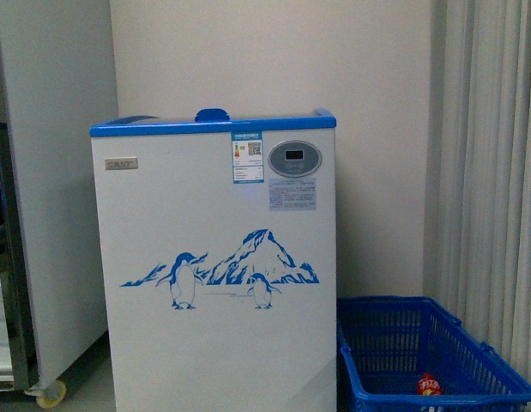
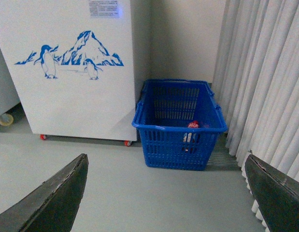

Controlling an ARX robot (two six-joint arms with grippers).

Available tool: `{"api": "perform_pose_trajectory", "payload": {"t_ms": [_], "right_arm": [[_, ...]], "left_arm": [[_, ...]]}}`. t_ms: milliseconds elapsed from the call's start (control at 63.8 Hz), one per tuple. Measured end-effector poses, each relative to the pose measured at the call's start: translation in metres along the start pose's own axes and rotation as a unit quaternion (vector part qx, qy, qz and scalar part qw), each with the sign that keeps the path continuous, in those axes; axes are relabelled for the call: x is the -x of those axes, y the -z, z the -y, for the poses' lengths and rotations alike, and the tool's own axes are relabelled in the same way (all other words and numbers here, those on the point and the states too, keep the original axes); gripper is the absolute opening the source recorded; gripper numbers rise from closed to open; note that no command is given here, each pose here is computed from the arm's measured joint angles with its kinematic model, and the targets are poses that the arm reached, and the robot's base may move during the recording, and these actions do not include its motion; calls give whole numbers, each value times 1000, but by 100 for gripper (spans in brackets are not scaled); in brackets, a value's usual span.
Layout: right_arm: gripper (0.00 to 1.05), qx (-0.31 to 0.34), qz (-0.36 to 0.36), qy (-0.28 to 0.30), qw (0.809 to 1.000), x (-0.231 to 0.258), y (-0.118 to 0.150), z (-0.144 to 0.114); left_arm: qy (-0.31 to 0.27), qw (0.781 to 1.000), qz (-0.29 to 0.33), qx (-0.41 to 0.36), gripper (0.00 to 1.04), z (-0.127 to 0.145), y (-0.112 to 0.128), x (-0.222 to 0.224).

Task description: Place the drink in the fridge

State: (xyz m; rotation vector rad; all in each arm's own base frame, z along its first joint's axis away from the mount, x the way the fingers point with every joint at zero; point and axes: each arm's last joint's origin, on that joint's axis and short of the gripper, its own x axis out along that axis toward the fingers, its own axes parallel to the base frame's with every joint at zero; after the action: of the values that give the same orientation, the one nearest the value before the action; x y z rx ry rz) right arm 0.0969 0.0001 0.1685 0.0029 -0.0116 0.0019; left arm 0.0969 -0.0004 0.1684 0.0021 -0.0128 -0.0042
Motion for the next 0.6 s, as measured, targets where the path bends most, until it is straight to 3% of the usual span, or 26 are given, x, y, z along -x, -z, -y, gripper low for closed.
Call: {"api": "perform_pose_trajectory", "payload": {"t_ms": [595], "right_arm": [[97, 0, 0, 0, 1000, 0, 0, 0]], "left_arm": [[0, 1000, 0, 0, 97, 0, 0, 0]]}}
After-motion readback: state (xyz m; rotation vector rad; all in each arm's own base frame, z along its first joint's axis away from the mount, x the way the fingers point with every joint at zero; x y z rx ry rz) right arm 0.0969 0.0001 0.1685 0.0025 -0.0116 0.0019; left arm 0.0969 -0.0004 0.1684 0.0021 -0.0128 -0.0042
